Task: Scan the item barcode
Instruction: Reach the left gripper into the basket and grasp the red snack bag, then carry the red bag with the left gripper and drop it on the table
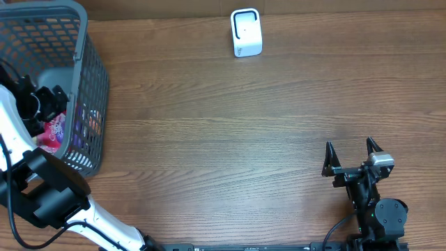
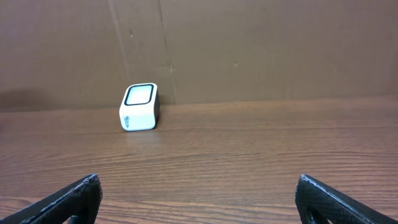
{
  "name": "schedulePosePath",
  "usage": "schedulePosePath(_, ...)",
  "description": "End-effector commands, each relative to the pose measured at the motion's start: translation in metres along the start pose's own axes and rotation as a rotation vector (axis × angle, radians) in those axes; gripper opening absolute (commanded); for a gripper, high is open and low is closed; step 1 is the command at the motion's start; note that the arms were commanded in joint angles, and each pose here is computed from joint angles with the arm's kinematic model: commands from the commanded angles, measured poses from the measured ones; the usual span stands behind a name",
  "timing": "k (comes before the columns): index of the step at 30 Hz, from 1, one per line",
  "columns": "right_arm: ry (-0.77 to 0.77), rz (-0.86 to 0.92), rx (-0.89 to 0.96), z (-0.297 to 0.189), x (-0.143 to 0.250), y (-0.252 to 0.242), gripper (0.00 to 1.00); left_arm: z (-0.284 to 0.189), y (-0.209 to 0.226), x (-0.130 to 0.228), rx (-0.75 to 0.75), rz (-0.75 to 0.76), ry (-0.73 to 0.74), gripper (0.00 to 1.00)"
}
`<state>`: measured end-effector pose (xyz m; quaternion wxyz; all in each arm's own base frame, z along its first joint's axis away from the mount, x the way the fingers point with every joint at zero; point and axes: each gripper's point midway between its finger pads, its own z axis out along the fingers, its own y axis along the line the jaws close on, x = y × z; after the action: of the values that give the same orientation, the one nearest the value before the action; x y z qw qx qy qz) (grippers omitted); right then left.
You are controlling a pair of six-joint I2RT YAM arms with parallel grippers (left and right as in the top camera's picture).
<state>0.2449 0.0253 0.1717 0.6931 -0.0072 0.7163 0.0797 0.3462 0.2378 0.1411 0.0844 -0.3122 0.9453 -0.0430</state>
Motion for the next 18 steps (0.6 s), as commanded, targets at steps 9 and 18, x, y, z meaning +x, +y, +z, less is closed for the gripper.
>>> schedulePosePath(9,-0.005,-0.004,0.001,0.0,0.002,0.0,1.0,0.047,0.007,0.025,-0.077,0.112,0.099,0.82)
schedulePosePath(18,-0.005,-0.004,0.001,0.0,0.002,0.0,1.0,0.042,0.031,0.019,-0.229,0.016,0.069,0.04)
